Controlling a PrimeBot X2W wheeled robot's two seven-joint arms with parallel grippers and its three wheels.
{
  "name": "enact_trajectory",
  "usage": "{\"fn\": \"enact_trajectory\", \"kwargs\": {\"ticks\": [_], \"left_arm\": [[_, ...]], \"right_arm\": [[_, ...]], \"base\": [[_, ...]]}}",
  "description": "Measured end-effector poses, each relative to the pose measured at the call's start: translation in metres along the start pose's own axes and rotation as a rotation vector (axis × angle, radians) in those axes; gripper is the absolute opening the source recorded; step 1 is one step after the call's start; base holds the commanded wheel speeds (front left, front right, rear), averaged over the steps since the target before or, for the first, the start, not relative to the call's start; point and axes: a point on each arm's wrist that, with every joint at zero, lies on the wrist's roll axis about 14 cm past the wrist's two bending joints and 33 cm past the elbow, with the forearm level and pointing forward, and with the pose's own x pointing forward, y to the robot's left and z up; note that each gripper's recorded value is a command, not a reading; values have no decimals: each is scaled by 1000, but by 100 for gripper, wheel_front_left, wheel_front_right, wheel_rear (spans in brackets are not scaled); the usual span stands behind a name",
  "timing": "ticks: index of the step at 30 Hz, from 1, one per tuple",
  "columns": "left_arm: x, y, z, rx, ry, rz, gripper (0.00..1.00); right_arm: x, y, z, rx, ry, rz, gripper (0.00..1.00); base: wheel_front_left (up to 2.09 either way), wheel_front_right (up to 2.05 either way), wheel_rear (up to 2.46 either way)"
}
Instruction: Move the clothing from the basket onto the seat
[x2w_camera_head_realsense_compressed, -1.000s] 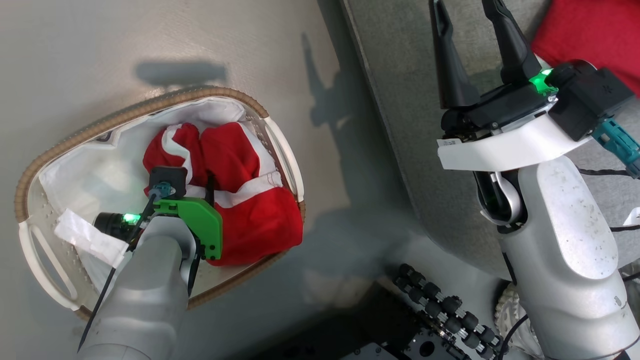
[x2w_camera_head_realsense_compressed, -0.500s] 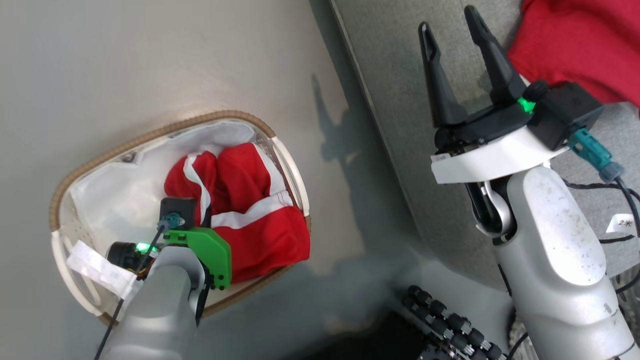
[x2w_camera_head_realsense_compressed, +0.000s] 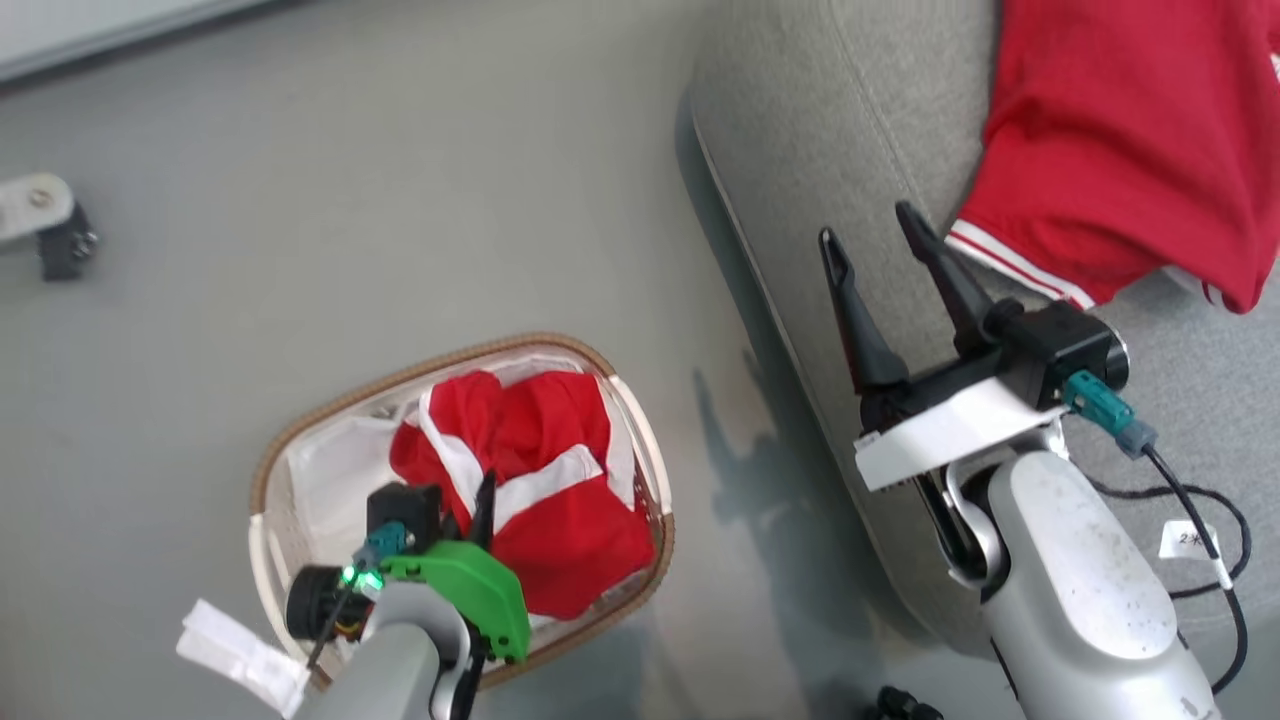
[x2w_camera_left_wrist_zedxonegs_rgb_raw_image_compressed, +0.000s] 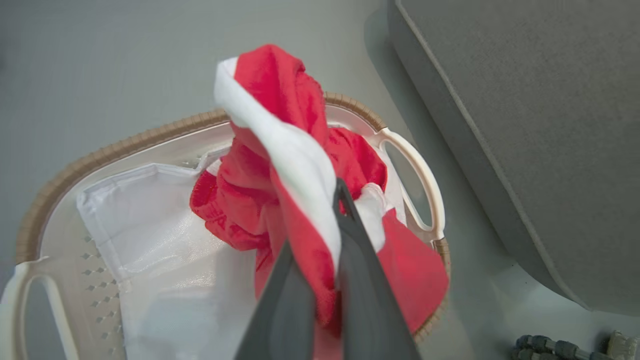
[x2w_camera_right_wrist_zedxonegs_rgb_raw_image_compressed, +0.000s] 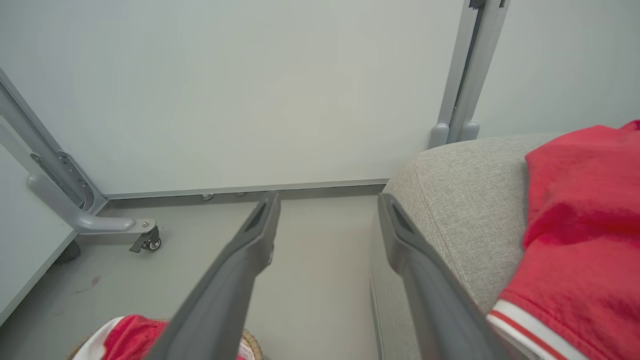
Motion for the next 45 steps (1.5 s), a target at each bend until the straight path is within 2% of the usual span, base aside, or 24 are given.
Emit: {"fn": "enact_trajectory", "kwargs": {"ticks": [5,17,28,34,39,45], "left_arm": [[-28,-9,27,4,-108,15,0],[-90,-30,138,60,-488,21,0],[-158,-61,231,146,-815,-21,0],[-183,-72,262,193,-919,-31,0],[-192,-83,270,224,-948,-51,0],[-194,-92,270,238,-945,-71,0]], "right_arm": [[-18,9,13,13,-21,7,100],[-51,28,37,42,-77,34,100],[-73,54,41,57,-84,98,100],[-79,70,35,61,-67,139,100],[-83,88,25,62,-34,191,100],[-85,129,12,18,6,329,100]], "base": [[0,0,0],[0,0,0],[0,0,0],[0,0,0],[0,0,0],[0,0,0]]}}
